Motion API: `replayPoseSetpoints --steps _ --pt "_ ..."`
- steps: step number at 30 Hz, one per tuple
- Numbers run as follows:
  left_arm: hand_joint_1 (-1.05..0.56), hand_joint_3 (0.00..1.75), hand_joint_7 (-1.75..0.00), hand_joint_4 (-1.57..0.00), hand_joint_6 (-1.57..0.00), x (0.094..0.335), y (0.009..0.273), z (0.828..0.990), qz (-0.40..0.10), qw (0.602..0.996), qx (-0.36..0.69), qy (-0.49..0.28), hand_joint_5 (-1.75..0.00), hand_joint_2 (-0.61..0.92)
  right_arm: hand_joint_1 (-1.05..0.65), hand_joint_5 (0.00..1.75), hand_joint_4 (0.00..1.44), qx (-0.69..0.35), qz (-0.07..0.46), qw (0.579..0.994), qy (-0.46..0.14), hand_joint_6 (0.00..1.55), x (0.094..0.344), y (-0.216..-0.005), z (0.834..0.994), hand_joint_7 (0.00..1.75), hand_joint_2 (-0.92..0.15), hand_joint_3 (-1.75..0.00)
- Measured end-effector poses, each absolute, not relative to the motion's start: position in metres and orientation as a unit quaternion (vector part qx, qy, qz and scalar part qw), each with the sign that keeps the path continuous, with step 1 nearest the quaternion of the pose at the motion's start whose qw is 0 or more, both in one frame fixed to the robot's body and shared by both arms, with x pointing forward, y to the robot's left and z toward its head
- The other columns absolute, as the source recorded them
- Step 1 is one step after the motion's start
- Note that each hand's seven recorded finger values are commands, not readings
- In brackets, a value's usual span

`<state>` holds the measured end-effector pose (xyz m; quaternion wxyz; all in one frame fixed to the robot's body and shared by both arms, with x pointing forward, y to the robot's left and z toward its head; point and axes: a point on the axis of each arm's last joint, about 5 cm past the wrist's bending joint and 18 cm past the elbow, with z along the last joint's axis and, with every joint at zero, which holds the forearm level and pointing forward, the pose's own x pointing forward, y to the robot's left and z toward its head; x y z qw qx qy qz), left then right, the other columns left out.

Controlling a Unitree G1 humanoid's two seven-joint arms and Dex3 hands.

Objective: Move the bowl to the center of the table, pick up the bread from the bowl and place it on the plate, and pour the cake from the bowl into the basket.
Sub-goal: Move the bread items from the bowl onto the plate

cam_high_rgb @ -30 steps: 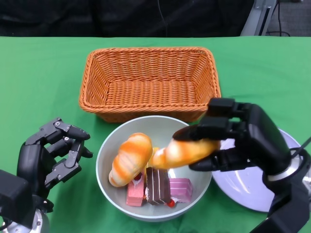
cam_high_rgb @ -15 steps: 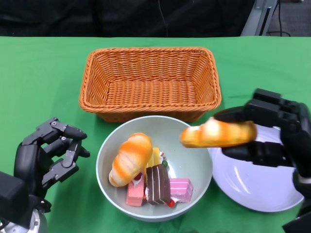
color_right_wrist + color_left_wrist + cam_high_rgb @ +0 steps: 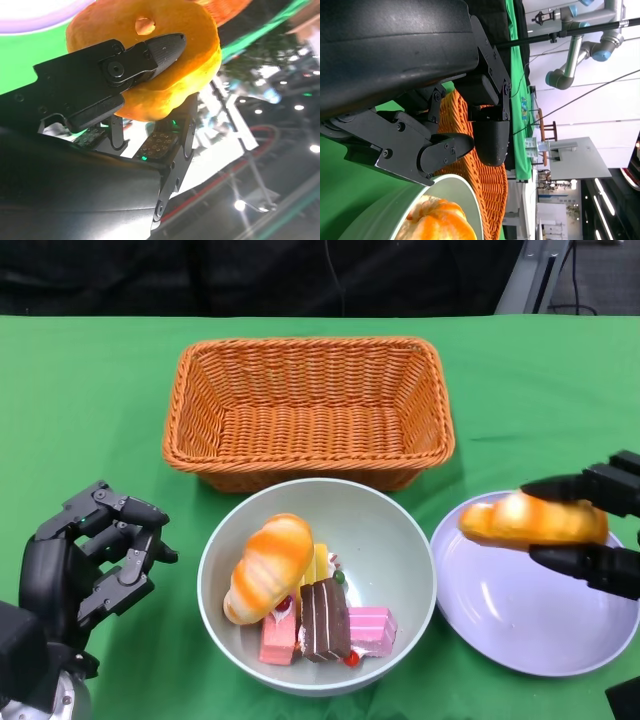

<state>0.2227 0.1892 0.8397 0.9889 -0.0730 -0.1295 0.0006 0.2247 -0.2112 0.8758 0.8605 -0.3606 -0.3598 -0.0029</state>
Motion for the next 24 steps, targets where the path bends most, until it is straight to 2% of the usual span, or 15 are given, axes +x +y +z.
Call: replayPoseSetpoints --steps 4,9,17,24 --pt "-0.07 0.72 -1.11 -0.80 -0.84 0.223 0.189 0.840 0.000 0.989 -0.073 -0.130 -1.45 0.76 -0.10 1.28 0.90 -0.383 -0.013 0.857 -0.344 1.09 0.230 -0.212 0.868 0.43 -0.83 -0.01" --pt "-0.07 0.71 -1.12 -0.80 -0.84 0.223 0.189 0.840 0.001 0.989 -0.073 -0.130 -1.46 0.76 -0.10 1.17 0.93 -0.418 -0.024 0.841 -0.344 1.12 0.238 -0.211 0.862 0.38 -0.80 -0.01" --pt "-0.08 0.69 -1.13 -0.80 -0.84 0.223 0.189 0.840 0.001 0.989 -0.073 -0.132 -1.46 0.77 -0.14 1.23 0.91 -0.472 -0.019 0.813 -0.341 1.12 0.245 -0.206 0.849 0.32 -0.82 -0.01" --pt "-0.07 0.68 -1.14 -0.80 -0.84 0.223 0.189 0.842 0.001 0.988 -0.073 -0.136 -1.45 0.78 -0.18 1.21 0.90 -0.497 0.029 0.805 -0.323 1.10 0.240 -0.200 0.836 0.31 -0.85 -0.02"
